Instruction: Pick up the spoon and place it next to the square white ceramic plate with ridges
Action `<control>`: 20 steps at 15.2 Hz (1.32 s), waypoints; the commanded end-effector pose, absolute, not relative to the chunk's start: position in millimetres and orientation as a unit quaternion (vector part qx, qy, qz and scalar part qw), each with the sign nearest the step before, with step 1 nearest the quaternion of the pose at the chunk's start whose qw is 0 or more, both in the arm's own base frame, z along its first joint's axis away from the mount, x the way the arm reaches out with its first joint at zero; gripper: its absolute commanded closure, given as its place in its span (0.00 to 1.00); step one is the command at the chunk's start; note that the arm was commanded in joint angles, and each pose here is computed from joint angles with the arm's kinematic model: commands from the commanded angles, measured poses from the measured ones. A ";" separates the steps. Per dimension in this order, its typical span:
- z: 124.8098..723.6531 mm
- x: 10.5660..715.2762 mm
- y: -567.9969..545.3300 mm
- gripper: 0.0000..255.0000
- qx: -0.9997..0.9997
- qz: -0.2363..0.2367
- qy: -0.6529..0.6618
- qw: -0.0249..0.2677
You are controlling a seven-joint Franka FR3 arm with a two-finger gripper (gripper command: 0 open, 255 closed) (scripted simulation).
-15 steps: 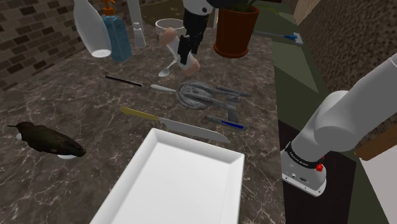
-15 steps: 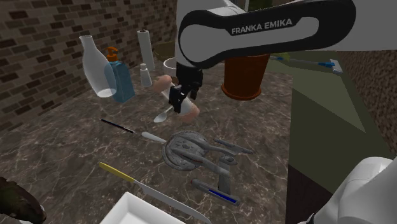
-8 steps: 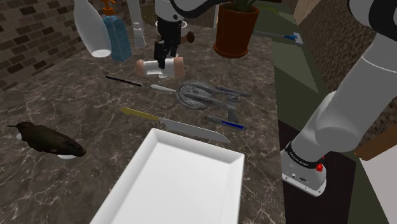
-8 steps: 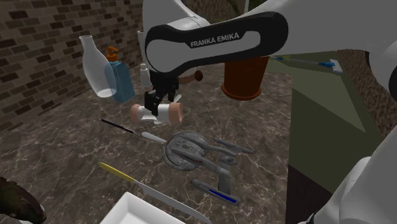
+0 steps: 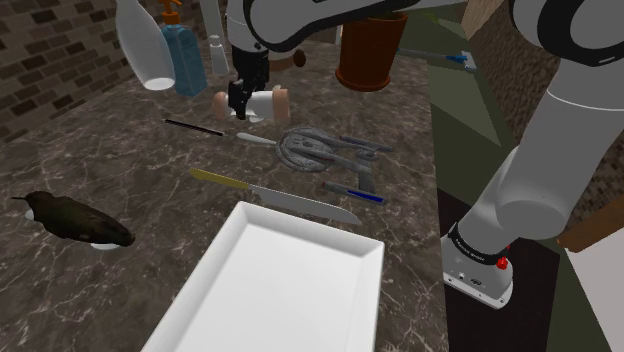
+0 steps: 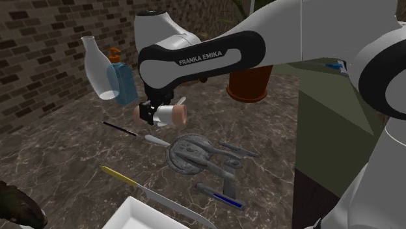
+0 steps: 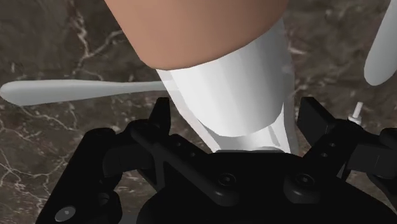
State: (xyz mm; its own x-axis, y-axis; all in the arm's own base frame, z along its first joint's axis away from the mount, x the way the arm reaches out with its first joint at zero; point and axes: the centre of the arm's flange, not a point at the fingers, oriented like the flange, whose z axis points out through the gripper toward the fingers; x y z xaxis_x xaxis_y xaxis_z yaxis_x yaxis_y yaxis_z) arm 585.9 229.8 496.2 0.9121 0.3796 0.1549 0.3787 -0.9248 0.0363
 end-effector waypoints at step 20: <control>487.5 587.9 230.3 1.00 0.978 0.080 0.194 0.003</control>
